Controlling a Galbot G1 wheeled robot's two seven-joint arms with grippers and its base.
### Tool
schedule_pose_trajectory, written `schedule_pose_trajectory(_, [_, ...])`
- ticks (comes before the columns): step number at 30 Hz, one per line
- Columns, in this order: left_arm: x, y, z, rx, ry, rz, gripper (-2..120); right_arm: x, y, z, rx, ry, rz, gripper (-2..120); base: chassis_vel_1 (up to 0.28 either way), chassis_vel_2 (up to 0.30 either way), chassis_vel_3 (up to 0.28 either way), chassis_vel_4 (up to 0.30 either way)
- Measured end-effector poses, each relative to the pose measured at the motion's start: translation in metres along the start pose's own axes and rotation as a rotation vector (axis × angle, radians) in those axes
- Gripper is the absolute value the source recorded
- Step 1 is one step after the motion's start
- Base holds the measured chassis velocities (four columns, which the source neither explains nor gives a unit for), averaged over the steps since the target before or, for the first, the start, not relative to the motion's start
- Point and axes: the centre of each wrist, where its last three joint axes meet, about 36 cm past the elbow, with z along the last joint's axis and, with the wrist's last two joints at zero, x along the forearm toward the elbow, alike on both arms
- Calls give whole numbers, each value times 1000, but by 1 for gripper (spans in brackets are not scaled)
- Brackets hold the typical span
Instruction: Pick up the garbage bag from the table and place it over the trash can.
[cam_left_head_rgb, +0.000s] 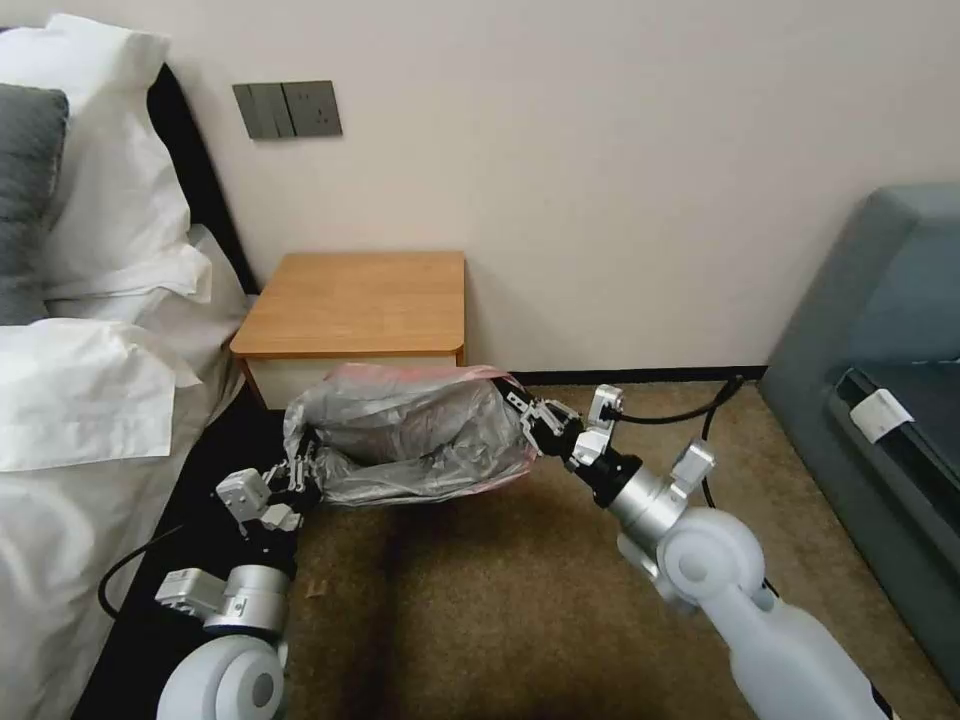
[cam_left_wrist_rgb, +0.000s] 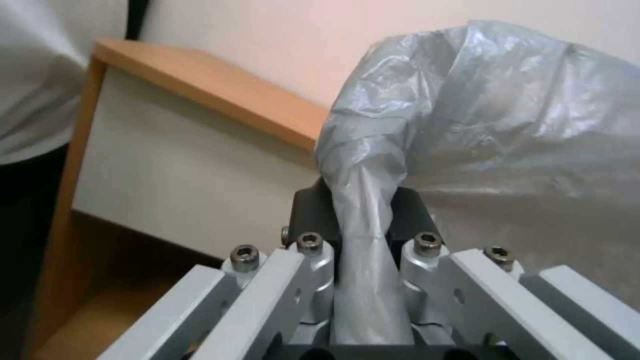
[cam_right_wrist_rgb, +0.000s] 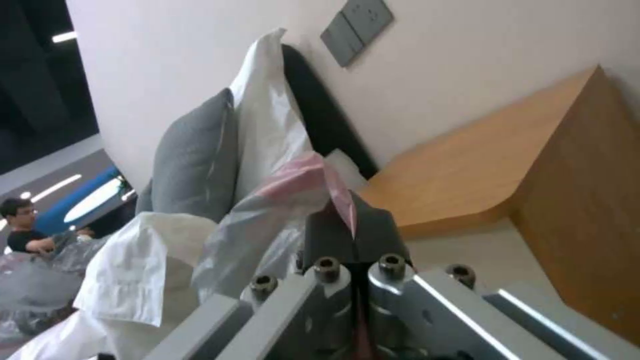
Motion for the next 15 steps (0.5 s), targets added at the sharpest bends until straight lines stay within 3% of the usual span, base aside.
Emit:
schedule_pose_trajectory(7, [2,-1,-3,14,-9,22,8,-7,-13,-8,-13,53,24,0,0,0,0,0])
schedule_pose_trajectory(15, [1,0,-11,86,-29,39,8,-5,-24,1,-8,111,46,0,0,0,0,0])
